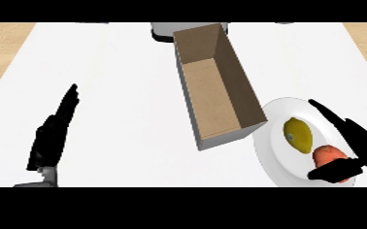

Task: Pick the lemon from the plate and place it in the cardboard box

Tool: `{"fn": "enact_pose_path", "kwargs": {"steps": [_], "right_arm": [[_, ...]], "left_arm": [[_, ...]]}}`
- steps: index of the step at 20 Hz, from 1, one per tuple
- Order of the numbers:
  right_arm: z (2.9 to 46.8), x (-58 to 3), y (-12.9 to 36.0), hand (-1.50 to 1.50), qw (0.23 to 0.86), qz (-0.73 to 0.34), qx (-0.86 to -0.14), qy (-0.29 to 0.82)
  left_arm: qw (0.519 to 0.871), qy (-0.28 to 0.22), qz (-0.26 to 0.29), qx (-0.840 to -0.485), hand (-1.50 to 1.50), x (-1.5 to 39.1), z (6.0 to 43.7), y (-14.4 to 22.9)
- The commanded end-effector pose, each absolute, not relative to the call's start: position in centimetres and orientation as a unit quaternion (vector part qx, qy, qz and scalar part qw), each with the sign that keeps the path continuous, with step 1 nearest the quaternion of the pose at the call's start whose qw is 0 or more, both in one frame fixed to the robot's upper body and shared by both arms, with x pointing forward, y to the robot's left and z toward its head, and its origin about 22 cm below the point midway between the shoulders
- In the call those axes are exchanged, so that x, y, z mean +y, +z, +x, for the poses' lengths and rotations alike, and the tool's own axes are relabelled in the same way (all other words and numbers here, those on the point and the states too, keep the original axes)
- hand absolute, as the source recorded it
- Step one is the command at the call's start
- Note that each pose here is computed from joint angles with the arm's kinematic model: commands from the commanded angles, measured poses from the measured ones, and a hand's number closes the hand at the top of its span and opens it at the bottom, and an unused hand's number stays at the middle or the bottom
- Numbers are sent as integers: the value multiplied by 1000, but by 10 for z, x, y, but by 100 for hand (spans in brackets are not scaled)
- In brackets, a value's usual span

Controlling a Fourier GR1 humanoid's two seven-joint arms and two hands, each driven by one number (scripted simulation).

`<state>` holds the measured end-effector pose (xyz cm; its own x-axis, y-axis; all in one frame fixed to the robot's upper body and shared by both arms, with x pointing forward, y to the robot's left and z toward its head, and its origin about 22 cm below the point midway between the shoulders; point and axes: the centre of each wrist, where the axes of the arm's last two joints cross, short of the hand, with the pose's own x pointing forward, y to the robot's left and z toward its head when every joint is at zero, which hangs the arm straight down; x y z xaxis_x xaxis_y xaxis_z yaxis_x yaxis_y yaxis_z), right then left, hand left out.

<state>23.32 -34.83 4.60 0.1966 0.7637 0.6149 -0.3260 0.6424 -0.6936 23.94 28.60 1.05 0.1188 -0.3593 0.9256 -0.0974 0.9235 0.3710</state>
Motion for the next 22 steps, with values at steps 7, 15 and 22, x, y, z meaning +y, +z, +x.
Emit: {"fn": "enact_pose_path", "kwargs": {"steps": [7,15,22], "right_arm": [[247,-342,38,-150,746,-212,-522,356],[248,-324,8,-150,745,-210,-513,371],[238,-335,-13,150,758,-188,-497,379]], "left_arm": [[723,-99,178,-661,0,290,244,13],[728,-95,171,-657,0,300,235,11],[730,-86,172,-656,0,293,239,18]]}}
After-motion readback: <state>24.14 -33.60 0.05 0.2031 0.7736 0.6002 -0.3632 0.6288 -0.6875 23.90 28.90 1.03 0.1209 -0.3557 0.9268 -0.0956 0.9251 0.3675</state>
